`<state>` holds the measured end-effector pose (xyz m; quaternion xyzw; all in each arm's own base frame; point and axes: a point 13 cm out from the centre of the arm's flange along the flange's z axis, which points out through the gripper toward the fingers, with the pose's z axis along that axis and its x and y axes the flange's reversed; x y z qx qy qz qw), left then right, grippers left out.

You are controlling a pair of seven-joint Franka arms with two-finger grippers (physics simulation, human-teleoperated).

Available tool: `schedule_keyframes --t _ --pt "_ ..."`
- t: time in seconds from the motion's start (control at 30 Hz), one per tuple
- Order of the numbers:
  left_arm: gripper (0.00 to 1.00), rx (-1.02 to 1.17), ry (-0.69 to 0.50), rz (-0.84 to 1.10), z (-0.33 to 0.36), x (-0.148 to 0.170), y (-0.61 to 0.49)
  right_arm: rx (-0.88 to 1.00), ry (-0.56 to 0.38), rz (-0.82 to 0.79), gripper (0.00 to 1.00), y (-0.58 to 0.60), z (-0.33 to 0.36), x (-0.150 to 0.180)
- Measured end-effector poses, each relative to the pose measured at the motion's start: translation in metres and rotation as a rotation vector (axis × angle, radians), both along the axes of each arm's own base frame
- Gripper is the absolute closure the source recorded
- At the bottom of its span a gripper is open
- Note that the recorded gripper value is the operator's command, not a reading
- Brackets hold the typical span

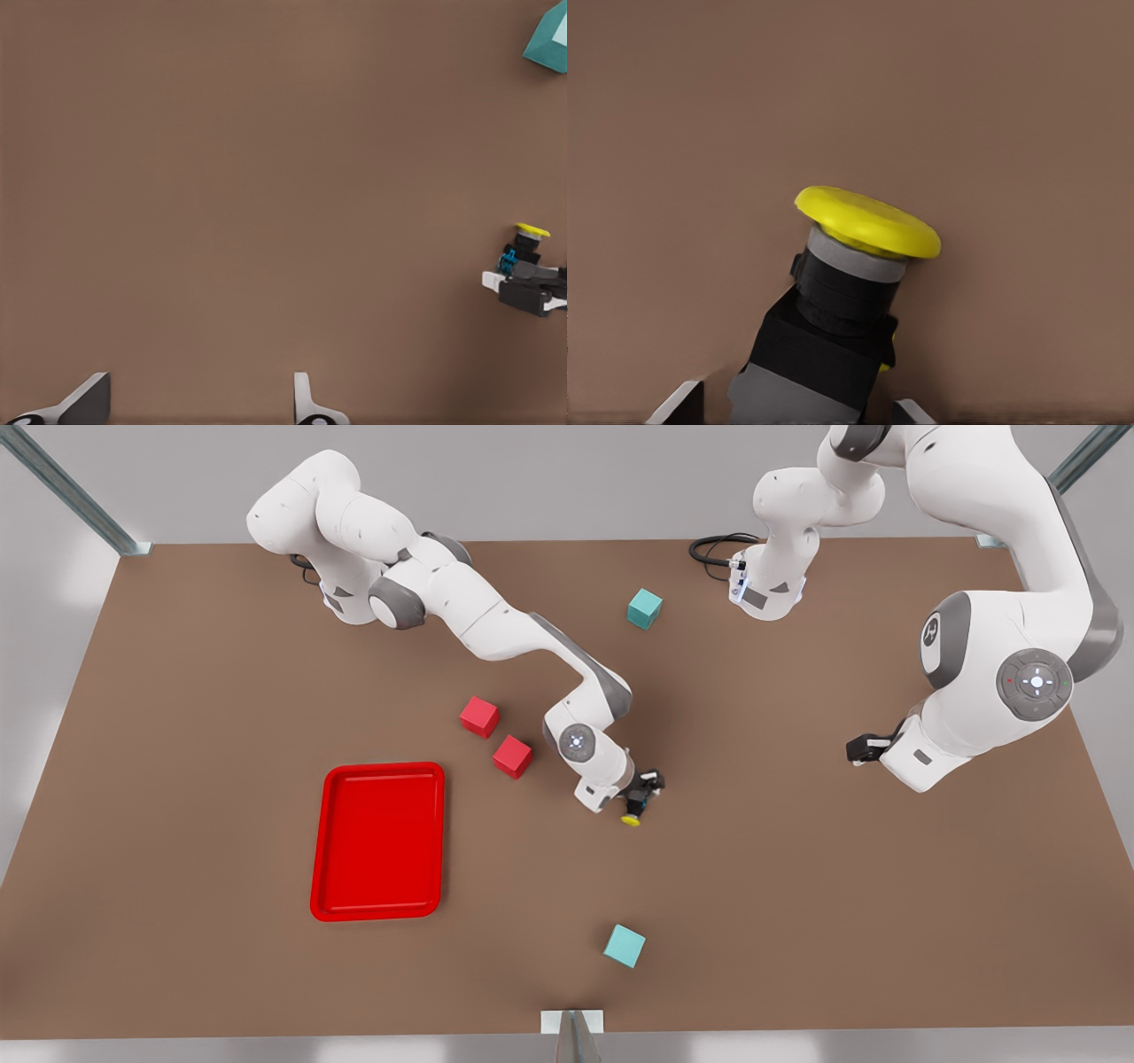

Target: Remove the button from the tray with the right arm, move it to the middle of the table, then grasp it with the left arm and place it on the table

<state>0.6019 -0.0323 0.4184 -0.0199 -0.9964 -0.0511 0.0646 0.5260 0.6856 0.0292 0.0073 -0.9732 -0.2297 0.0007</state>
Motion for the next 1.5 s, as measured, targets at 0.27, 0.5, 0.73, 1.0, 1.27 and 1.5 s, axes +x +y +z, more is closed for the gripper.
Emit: schedule_keyframes --t 0.27,0.5,0.73,1.0,1.27,1.5 --pt "0.00 -0.016 -0.008 -0.011 0.003 0.001 -0.014 0.029 0.101 -0.087 0.00 -0.077 0.192 0.023" --pt "0.00 -0.149 -0.011 -0.281 -0.049 -0.012 -0.316 -0.241 0.115 -0.356 0.00 -0.509 0.277 0.084" --pt "0.00 -0.054 -0.016 -0.296 -0.168 0.010 -0.351 -0.416 0.062 -0.324 0.00 -0.703 0.418 0.055" --pt "0.00 -0.021 0.058 -0.277 -0.267 -0.051 -0.314 -0.463 0.127 -0.081 0.00 -0.672 0.413 0.063" --pt "0.00 -0.134 0.002 -0.317 -0.341 -0.056 -0.355 -0.511 0.046 0.050 0.00 -0.633 0.400 0.092" --pt "0.00 -0.096 -0.059 -0.400 -0.356 -0.042 -0.345 -0.512 0.024 0.074 0.00 -0.629 0.400 0.096"
